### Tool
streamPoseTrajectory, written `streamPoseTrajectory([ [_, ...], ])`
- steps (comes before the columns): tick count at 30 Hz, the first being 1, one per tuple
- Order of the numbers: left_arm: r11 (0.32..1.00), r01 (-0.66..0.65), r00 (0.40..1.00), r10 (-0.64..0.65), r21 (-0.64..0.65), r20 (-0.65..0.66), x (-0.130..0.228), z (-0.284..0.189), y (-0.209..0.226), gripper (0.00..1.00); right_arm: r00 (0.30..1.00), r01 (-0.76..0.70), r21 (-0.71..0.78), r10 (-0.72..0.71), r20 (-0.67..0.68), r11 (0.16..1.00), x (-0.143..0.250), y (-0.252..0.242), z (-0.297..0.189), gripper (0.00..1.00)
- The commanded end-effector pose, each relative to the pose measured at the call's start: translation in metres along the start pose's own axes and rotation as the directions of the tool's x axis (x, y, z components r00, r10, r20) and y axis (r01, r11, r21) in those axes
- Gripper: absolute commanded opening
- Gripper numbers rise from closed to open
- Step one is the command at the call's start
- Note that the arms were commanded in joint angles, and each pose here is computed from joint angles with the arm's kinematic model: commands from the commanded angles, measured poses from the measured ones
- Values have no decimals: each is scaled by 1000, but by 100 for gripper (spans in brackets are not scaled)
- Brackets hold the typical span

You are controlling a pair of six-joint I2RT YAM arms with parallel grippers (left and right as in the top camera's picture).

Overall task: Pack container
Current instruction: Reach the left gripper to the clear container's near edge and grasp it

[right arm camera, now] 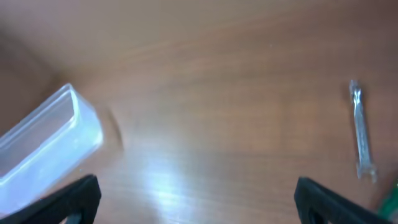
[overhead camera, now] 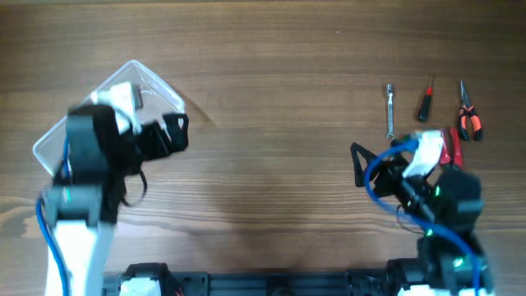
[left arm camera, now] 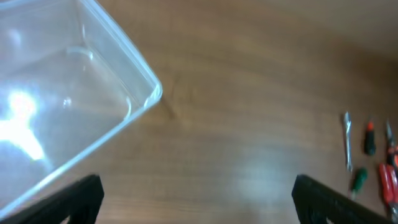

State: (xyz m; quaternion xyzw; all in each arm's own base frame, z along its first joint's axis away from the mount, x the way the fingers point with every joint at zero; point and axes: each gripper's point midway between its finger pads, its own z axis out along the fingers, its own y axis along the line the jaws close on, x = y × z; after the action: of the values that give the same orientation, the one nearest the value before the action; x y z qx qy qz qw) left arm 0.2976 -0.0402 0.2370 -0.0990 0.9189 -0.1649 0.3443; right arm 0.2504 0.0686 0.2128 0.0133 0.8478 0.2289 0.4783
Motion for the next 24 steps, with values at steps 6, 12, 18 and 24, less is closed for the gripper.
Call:
streamPoseTrajectory([
  [6, 998, -33, 977, 21, -53, -214, -1, -11, -4, 100, 866, -37, 268, 164, -472, 963, 10, -21, -13, 100],
  [12, 897, 233, 951, -290, -376, -103, 0, -30, 59, 100, 781, -20, 129, 96, -617, 991, 31, -13, 12, 100],
  [18, 694, 476, 846, -528, -540, 69, 3, -64, 135, 100, 759, -35, 249, 187, -624, 968, 15, -26, 20, 100],
  [24, 506, 630, 719, -666, -589, 198, 11, -87, 196, 100, 779, 32, 320, 177, -601, 947, -12, -38, 20, 100],
])
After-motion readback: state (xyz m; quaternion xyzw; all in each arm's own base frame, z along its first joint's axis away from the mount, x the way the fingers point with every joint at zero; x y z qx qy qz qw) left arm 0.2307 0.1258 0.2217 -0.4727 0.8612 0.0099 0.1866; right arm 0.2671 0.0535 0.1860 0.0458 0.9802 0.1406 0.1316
